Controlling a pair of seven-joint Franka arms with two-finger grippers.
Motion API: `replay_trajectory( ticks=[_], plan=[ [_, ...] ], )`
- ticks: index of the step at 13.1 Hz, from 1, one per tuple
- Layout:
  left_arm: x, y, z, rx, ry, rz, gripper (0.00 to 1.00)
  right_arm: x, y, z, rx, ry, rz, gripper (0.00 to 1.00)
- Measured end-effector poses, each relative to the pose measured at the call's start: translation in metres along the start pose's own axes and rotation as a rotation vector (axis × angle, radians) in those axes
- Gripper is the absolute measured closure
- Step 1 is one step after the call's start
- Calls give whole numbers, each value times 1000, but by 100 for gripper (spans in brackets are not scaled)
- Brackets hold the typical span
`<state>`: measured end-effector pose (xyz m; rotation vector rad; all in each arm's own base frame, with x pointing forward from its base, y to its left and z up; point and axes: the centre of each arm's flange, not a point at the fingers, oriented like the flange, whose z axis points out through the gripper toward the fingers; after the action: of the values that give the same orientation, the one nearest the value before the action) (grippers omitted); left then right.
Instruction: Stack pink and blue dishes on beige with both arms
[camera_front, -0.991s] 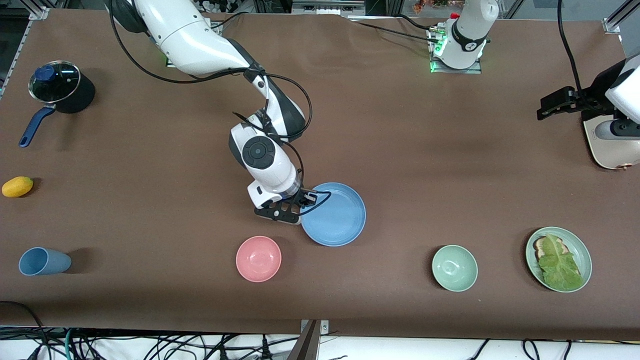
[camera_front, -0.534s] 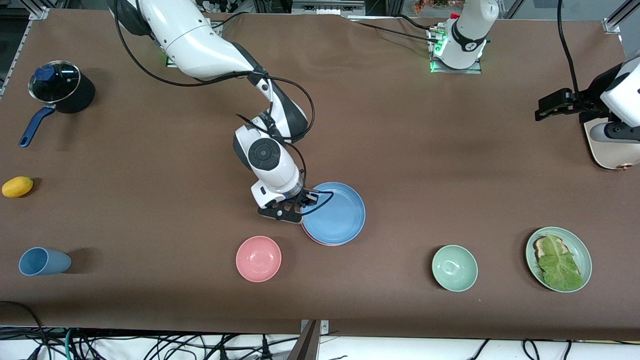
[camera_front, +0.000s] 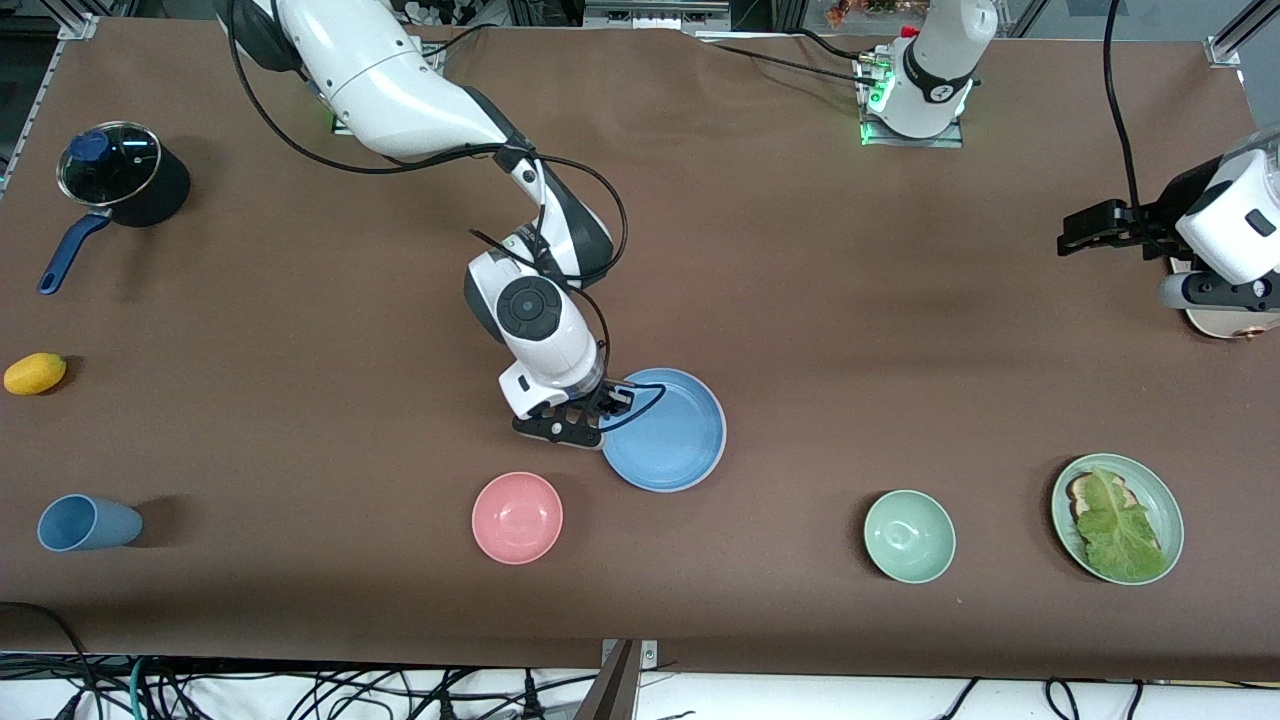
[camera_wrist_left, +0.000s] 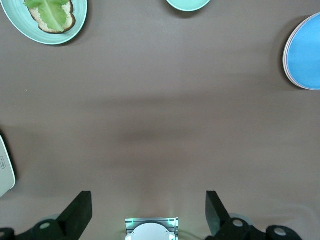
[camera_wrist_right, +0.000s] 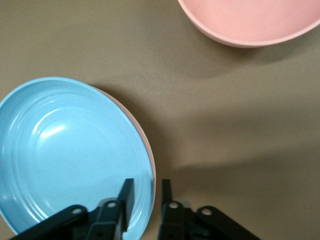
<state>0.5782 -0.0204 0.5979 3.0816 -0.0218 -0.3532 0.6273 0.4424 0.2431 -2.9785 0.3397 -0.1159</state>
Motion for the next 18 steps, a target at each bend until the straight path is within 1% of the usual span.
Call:
replay_trajectory(
  ticks=[1, 2, 3, 5, 6, 7, 8, 9, 11, 13, 15, 18],
  plan=[
    [0, 0, 0, 0, 0, 0, 0, 1, 2, 0, -11, -4, 2, 59],
    [0, 0, 0, 0, 0, 0, 0, 4, 6, -1, -28, -9, 6, 59],
    [0, 0, 0, 0, 1, 0, 0, 9, 10, -5, -45, -12, 11, 53],
    [0, 0, 0, 0, 0, 0, 0, 25, 21, -22, -66, -4, 0, 34],
    [1, 0, 1, 0, -1, 0, 0, 35, 28, -36, -74, 0, -17, 23],
    [1, -1, 1, 0, -2, -1, 0, 46, 38, -54, -86, -5, -32, 12],
    [2, -1, 2, 0, -3, -1, 0, 57, 51, -74, -101, -14, -43, 3],
    [2, -1, 2, 0, -3, -1, 0, 68, 67, -96, -115, -25, -48, 0],
    [2, -2, 2, -1, -3, -4, 0, 93, 105, -136, -134, -39, -49, 0],
    [2, -4, 2, -1, -3, -7, 0, 110, 147, -174, -157, -73, -72, 0],
    [2, -5, 2, -1, -3, -7, 0, 114, 179, -216, -167, -95, -99, 0],
    [3, -5, 2, -1, -2, -7, 0, 102, 218, -275, -152, -124, -146, 0]
  ],
)
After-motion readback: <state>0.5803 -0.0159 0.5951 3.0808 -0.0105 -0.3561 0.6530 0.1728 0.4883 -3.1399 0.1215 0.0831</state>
